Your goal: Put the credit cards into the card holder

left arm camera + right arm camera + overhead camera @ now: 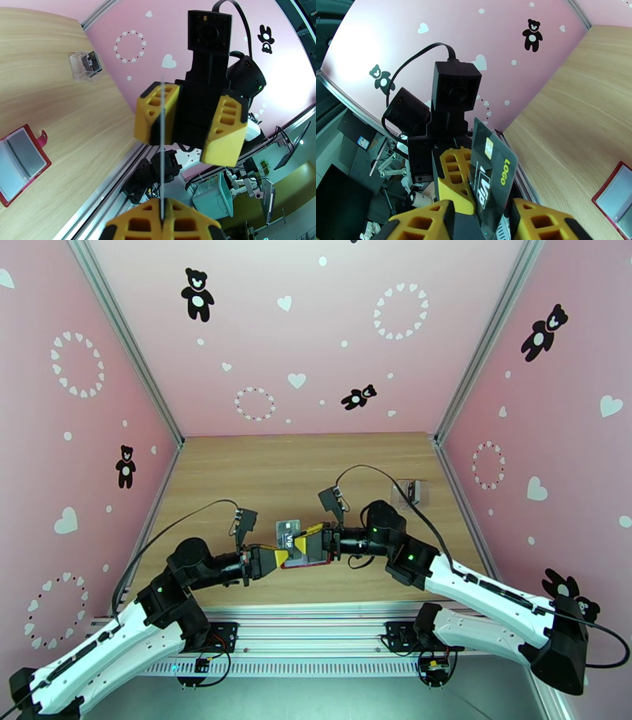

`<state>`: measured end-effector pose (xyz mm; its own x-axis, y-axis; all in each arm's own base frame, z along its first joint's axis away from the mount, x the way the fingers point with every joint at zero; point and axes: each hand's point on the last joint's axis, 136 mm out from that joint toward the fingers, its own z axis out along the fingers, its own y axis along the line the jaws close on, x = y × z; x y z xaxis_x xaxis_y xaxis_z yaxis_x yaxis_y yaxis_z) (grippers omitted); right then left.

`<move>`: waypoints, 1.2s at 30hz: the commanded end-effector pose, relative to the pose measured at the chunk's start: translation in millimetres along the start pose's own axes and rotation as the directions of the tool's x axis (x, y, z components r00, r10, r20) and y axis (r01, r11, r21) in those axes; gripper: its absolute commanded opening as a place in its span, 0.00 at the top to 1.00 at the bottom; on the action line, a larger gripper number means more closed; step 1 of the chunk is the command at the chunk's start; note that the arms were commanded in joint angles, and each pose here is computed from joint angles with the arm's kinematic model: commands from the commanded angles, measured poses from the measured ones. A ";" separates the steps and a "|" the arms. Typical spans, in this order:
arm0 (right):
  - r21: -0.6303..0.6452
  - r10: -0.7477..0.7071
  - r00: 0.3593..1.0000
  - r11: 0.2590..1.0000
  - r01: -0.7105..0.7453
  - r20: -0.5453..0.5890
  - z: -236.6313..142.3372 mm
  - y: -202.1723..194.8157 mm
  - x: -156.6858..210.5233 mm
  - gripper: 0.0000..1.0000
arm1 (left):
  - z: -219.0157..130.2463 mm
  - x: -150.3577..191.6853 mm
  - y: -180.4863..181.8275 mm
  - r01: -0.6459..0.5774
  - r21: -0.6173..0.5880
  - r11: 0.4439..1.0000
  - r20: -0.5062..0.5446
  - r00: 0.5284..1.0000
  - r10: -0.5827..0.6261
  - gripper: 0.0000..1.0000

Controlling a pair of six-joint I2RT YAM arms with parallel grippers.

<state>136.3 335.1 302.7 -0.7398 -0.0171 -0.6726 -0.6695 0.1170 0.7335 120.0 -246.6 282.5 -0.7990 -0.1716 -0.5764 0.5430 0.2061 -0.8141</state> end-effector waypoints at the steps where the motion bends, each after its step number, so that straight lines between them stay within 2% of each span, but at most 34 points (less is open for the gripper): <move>1: -0.035 -0.015 1.000 0.999 0.015 -0.006 -0.9 12.9 -3.7 0.65 | -2.4 -0.4 -10.6 -0.020 0.032 0.999 -0.008 1.000 0.020 1.00; 4: -0.034 -0.013 1.000 0.999 0.013 -0.006 -2.2 12.6 -2.2 0.72 | -2.1 -0.3 -10.1 -0.017 0.030 0.999 -0.009 1.000 0.017 1.00; 8: -0.044 -0.009 1.000 0.999 0.009 -0.014 -1.5 14.9 -0.9 0.78 | -1.6 0.1 -8.9 -0.011 0.028 1.000 -0.009 1.000 0.011 1.00; 12: -0.026 0.003 1.000 1.000 -0.004 -0.029 0.3 9.9 2.6 0.99 | -2.5 -1.9 -4.7 -0.005 0.003 1.000 0.005 1.000 0.005 1.00; 16: 0.030 0.003 1.000 1.000 -0.003 -0.027 -1.1 -1.8 5.7 1.00 | -7.0 -4.4 17.8 0.002 -0.120 0.993 0.039 0.999 0.002 0.76; 18: 0.072 -0.001 1.000 0.997 0.003 -0.026 -2.5 -10.1 7.5 1.00 | -12.7 -5.3 33.3 0.005 -0.207 0.978 0.057 0.998 0.007 0.48; 19: 0.099 0.001 1.000 0.995 0.002 -0.025 -3.2 -15.2 8.3 1.00 | -18.0 -5.7 42.7 0.010 -0.264 0.964 0.069 0.998 0.009 0.38; 20: 0.134 0.008 1.000 0.991 -0.004 -0.028 -3.4 -23.7 9.8 1.00 | -25.5 -6.9 52.9 0.017 -0.330 0.944 0.086 0.996 0.011 0.30; 22: 0.194 0.036 0.999 0.981 -0.028 -0.041 -2.4 -41.1 14.6 1.00 | -39.4 -10.4 64.3 0.025 -0.412 0.911 0.122 0.992 0.028 0.23; 24: 0.265 0.069 0.996 0.963 -0.051 -0.056 -1.5 -61.6 21.3 1.00 | -49.5 -12.5 72.3 0.035 -0.462 0.886 0.150 0.988 0.039 0.23; 26: 0.374 0.114 0.991 0.924 -0.083 -0.063 -4.9 -90.1 29.5 1.00 | -61.2 -12.5 89.7 0.061 -0.545 0.836 0.179 0.983 0.044 0.23; 29: 0.611 0.164 0.984 0.786 -0.089 -0.067 -24.4 -139.4 43.2 1.00 | -78.3 -4.5 128.2 0.122 -0.684 0.720 0.209 0.977 0.033 0.23; 31: 0.650 0.169 0.982 0.756 -0.076 -0.082 -26.8 -152.1 49.5 1.00 | -73.5 5.9 142.7 0.137 -0.697 0.704 0.195 0.981 0.002 0.23; 34: 0.637 0.173 0.981 0.767 -0.082 -0.083 -21.0 -158.5 54.0 1.00 | -60.6 20.9 157.1 0.157 -0.683 0.713 0.171 0.984 -0.052 0.23; 36: 0.630 0.178 0.981 0.771 -0.086 -0.083 -18.2 -162.1 53.2 1.00 | -58.5 24.5 163.4 0.163 -0.695 0.700 0.164 0.984 -0.065 0.24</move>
<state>195.4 299.8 151.9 -0.8609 -0.0829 -0.5020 -0.4111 0.6945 0.5904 171.3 -163.6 152.3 -0.7750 -0.3245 -0.5423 0.1162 0.7703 -0.6270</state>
